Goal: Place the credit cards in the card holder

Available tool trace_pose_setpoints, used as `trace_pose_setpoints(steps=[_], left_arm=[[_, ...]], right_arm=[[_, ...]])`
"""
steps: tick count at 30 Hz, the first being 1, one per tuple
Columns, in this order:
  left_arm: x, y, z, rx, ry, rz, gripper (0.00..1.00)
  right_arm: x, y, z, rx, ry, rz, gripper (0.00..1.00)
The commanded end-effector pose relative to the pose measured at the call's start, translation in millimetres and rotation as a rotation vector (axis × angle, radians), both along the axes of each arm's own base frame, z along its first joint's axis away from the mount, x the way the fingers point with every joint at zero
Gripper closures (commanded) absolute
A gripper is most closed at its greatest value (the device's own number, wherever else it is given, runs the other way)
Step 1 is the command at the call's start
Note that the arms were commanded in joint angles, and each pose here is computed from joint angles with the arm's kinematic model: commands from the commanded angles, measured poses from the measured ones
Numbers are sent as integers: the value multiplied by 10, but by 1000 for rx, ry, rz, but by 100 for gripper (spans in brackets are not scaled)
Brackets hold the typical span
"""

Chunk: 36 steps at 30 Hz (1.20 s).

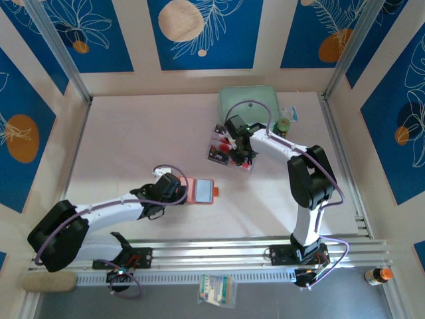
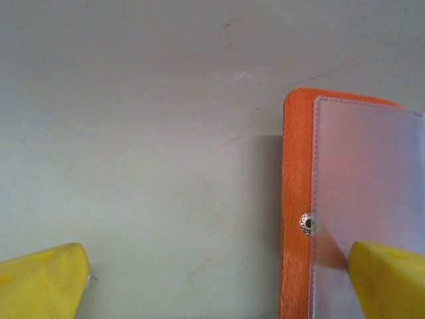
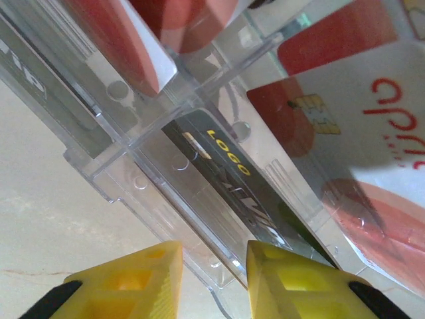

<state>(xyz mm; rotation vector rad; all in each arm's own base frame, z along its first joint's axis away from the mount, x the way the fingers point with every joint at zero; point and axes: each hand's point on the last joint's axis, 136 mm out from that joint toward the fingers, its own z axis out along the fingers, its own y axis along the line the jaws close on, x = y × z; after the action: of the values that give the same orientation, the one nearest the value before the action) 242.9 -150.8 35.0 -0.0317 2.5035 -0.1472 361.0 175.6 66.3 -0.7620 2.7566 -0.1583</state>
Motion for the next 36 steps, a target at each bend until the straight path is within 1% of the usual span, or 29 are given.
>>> trace_pose_setpoints(steps=[1, 4, 12, 19, 23, 27, 29, 31, 36], left_arm=[[7, 28, -5, -6, 6, 22, 0], [8, 26, -14, -4, 8, 22, 0], [8, 23, -12, -8, 7, 22, 0], [17, 11, -4, -12, 4, 21, 0], [25, 11, 3, -13, 2, 23, 0], [25, 9, 7, -14, 1, 23, 0], [22, 7, 9, -15, 2, 22, 0], [19, 7, 18, -18, 1, 21, 0], [25, -3, 64, -28, -8, 20, 0]], right_arm=[[66, 3, -7, -39, -20, 21, 69], [45, 36, -13, -25, -16, 27, 70], [-37, 110, -32, 16, 3, 37, 79], [-92, 166, -21, 30, 9, 46, 82], [-106, 199, -14, 29, 12, 58, 88], [-114, 232, 4, 26, 8, 82, 95], [-117, 251, 12, 21, 0, 100, 96], [-127, 268, 23, 8, -11, 127, 99], [-141, 317, 98, -26, -54, 192, 100]])
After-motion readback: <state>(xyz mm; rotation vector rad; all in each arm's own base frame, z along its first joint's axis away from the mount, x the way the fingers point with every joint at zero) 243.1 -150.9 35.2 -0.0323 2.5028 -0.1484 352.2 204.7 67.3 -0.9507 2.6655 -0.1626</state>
